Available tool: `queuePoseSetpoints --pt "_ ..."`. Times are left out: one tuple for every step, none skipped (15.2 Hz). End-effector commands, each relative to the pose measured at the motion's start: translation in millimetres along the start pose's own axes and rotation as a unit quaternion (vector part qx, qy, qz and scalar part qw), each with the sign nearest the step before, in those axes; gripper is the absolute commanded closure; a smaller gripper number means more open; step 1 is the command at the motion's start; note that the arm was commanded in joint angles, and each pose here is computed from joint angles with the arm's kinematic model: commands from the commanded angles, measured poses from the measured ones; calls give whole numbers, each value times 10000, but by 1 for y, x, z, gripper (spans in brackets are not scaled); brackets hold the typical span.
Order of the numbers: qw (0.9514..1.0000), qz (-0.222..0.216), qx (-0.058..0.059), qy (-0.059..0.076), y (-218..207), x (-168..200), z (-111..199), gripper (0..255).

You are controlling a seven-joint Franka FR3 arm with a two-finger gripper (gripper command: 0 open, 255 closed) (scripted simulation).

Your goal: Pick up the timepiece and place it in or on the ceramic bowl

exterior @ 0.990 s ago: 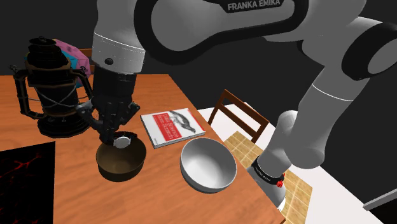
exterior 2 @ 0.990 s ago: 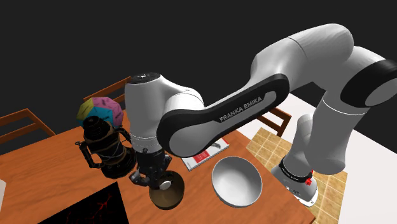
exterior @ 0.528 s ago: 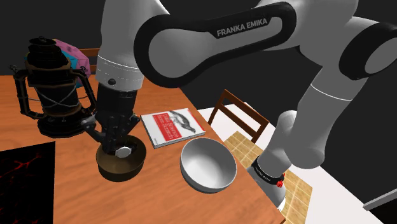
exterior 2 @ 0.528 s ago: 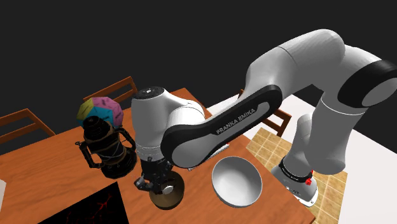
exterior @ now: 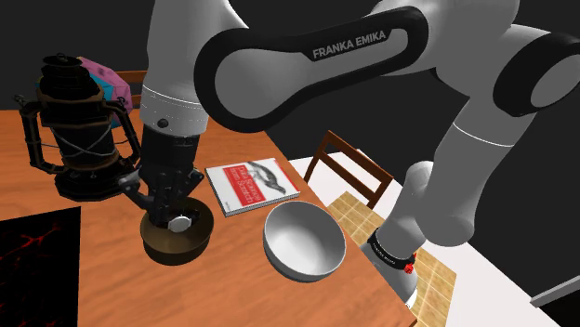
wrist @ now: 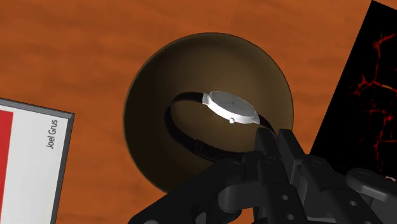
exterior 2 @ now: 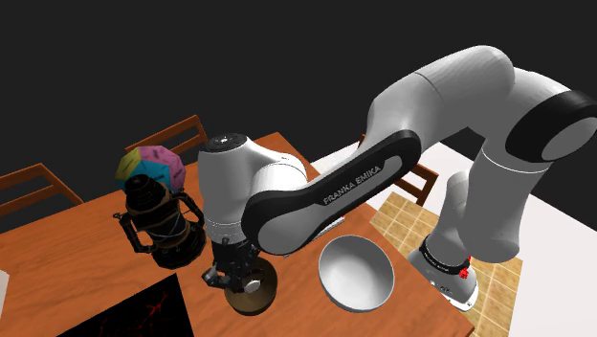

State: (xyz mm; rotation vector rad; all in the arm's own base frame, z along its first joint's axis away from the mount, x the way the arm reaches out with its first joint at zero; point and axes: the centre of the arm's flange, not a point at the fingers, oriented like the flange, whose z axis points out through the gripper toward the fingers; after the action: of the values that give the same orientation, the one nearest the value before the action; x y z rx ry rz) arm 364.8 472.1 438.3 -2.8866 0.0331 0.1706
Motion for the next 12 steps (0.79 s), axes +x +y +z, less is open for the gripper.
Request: queuePoseSetpoints --pt "10000 0 0 0 0 0 0 0" --pt "10000 0 0 0 0 0 0 0" --pt "10000 0 0 0 0 0 0 0" --pt "10000 0 0 0 0 0 0 0" --pt "10000 0 0 0 0 0 0 0" --pt "10000 0 0 0 0 0 0 0" --pt "10000 0 0 0 0 0 -13 0" --pt "10000 0 0 0 0 0 -26 0" --pt "10000 0 0 0 0 0 -40 0" --pt "10000 0 0 0 0 0 -50 0" --pt "10000 0 0 0 0 0 -50 0" --pt "10000 0 0 0 0 0 -50 0"
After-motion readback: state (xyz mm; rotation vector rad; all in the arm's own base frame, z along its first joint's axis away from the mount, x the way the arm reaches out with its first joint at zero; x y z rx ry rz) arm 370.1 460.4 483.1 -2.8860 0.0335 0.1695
